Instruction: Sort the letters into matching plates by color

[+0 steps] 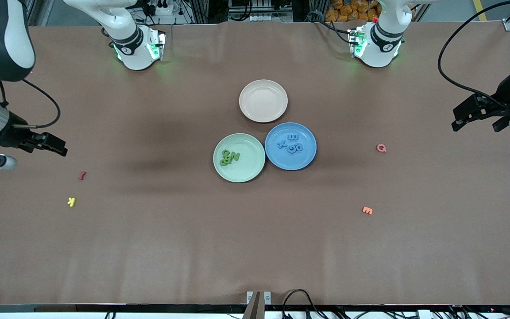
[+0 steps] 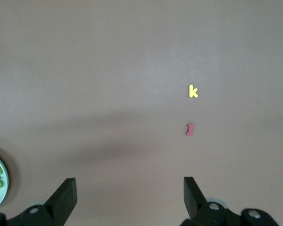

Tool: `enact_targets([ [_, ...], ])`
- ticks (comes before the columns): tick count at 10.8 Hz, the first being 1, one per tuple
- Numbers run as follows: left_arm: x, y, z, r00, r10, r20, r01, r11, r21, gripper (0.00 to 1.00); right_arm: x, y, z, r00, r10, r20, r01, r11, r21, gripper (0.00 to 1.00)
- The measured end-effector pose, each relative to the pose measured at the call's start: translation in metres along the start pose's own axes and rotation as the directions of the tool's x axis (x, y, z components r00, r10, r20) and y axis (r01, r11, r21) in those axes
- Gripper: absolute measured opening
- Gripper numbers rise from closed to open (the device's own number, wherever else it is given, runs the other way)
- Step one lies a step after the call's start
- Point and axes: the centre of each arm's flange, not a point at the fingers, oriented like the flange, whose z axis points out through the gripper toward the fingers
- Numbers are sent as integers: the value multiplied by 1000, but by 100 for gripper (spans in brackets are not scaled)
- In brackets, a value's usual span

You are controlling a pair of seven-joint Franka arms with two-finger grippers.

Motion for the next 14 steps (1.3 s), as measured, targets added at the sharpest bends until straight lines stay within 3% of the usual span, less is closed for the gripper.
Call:
enact_targets([
  [3, 0, 0, 0, 1000, 0, 0, 0, 1000, 0, 100, 0, 0, -32, 999, 0, -40, 0, 1000, 4, 100],
  [8, -1, 8, -2, 1000, 11, -4, -11, 1000, -10, 100, -21, 7, -133, 1000, 9, -27, -9, 1000, 3, 100],
  [14, -2, 14, -4, 1000, 21, -6, -21, 1000, -13, 100, -25, 11, -155, 999, 16, -46, -16, 1000, 5, 100],
])
